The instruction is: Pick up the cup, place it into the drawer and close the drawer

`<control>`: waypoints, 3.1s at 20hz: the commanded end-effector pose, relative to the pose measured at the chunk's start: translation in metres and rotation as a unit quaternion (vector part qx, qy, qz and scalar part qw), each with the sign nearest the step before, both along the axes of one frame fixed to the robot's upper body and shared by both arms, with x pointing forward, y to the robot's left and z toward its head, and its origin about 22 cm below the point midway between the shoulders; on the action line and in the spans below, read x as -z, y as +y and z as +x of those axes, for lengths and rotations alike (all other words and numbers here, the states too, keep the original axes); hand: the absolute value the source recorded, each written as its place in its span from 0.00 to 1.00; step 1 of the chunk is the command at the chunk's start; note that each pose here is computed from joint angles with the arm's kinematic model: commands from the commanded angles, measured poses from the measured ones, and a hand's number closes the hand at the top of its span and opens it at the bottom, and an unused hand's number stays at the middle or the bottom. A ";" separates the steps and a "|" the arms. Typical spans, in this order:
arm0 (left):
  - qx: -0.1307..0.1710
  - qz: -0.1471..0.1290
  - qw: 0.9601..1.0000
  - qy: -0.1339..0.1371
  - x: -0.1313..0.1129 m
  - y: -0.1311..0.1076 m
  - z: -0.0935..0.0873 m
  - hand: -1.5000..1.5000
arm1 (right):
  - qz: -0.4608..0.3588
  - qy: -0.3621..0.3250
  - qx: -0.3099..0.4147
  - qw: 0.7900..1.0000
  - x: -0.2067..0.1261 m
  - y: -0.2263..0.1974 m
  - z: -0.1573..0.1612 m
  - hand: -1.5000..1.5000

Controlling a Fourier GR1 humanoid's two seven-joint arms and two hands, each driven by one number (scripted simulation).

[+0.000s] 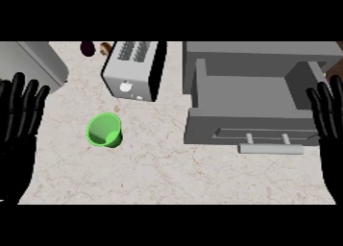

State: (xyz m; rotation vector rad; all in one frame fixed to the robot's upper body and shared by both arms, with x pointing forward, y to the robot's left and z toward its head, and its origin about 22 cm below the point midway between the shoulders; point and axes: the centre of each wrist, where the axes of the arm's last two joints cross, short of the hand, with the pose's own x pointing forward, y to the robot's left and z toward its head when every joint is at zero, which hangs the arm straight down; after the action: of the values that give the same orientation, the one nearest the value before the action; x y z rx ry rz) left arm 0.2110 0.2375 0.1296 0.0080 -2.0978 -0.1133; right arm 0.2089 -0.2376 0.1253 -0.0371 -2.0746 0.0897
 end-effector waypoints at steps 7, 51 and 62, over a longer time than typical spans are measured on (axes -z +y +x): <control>-0.189 -0.092 0.977 0.035 0.016 -0.039 0.034 0.00 | 0.020 0.041 -0.069 0.997 -0.001 0.015 0.006 0.00; -0.294 -0.115 0.941 0.124 0.124 -0.050 0.046 0.00 | 0.025 0.026 -0.063 0.997 0.007 0.028 0.022 0.00; -0.290 -0.117 0.937 0.158 0.180 -0.017 0.039 0.00 | 0.021 0.028 -0.073 0.997 -0.008 0.015 0.027 0.00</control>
State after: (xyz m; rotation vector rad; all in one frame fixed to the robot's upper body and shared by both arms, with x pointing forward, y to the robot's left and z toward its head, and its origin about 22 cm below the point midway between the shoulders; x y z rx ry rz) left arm 0.2565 0.2039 -0.0338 0.4508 -1.7165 0.4620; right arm 0.2323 -0.2317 0.1405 0.1371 -2.0114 0.1256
